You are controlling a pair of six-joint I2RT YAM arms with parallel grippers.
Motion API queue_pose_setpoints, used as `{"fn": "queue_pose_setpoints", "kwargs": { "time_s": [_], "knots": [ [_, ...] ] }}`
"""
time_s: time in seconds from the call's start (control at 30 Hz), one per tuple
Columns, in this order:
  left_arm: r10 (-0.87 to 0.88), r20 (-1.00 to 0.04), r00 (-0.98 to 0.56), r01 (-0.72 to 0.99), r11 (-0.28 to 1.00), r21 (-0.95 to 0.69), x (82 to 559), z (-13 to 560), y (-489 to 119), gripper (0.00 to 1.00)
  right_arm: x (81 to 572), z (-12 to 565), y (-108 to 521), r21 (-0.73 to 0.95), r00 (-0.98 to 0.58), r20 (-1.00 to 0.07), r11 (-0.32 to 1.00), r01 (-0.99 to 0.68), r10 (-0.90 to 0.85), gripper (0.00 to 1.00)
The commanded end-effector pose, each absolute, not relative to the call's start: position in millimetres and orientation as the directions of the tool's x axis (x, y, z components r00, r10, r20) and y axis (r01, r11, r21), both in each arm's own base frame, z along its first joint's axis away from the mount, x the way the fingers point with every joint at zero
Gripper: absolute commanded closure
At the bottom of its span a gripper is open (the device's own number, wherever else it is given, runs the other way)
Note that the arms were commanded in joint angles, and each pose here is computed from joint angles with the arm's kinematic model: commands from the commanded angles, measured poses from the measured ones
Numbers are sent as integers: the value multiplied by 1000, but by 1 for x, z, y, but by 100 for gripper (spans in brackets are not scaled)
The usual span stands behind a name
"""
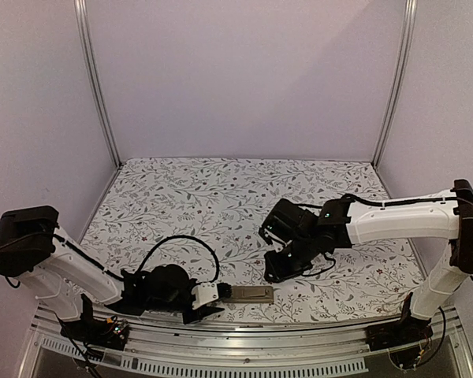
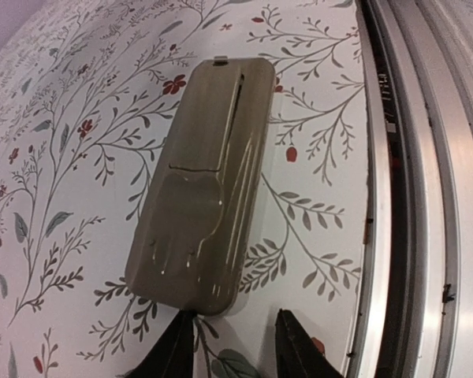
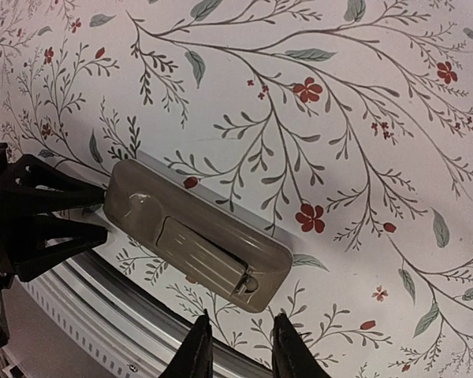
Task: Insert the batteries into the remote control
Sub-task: Press the battery cover on the remote control.
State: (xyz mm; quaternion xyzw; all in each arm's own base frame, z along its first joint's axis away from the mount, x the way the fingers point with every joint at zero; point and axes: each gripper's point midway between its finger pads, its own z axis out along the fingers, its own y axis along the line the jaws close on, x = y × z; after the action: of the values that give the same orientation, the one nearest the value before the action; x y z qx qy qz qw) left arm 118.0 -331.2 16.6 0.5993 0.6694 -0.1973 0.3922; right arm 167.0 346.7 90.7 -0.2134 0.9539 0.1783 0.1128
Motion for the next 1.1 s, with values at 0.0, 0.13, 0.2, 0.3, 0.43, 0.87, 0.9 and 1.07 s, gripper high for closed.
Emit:
{"fn": "queue_pose_setpoints", "kwargs": {
  "time_s": [0.0, 0.13, 0.2, 0.3, 0.43, 0.87, 0.9, 1.07],
  "knots": [
    [632, -775, 23, 961, 200, 192, 117, 24, -333, 65, 164, 81, 340, 308, -929, -243, 886, -347, -280, 74],
    [629, -777, 22, 961, 201, 190, 117, 25, -334, 65, 154, 72, 347, 330, -934, -202, 878, -348, -294, 75],
    [629, -777, 20, 961, 202, 189, 117, 24, -333, 65, 152, 68, 349, 333, -936, -191, 877, -346, -297, 78],
    [629, -777, 20, 962, 200, 186, 116, 24, -334, 65, 149, 60, 348, 327, -939, -169, 881, -341, -301, 80],
    [630, -776, 19, 963, 198, 185, 116, 24, -334, 65, 146, 51, 346, 323, -942, -146, 885, -334, -302, 81],
    [628, -778, 22, 964, 193, 184, 115, 24, -334, 65, 146, 43, 352, 328, -944, -129, 886, -329, -303, 87],
    [629, -777, 24, 964, 191, 184, 115, 24, -334, 65, 145, 41, 351, 328, -944, -124, 886, -329, -305, 88],
    [628, -778, 23, 964, 193, 184, 115, 24, -334, 65, 144, 39, 351, 327, -945, -119, 887, -326, -304, 91]
  ]
}}
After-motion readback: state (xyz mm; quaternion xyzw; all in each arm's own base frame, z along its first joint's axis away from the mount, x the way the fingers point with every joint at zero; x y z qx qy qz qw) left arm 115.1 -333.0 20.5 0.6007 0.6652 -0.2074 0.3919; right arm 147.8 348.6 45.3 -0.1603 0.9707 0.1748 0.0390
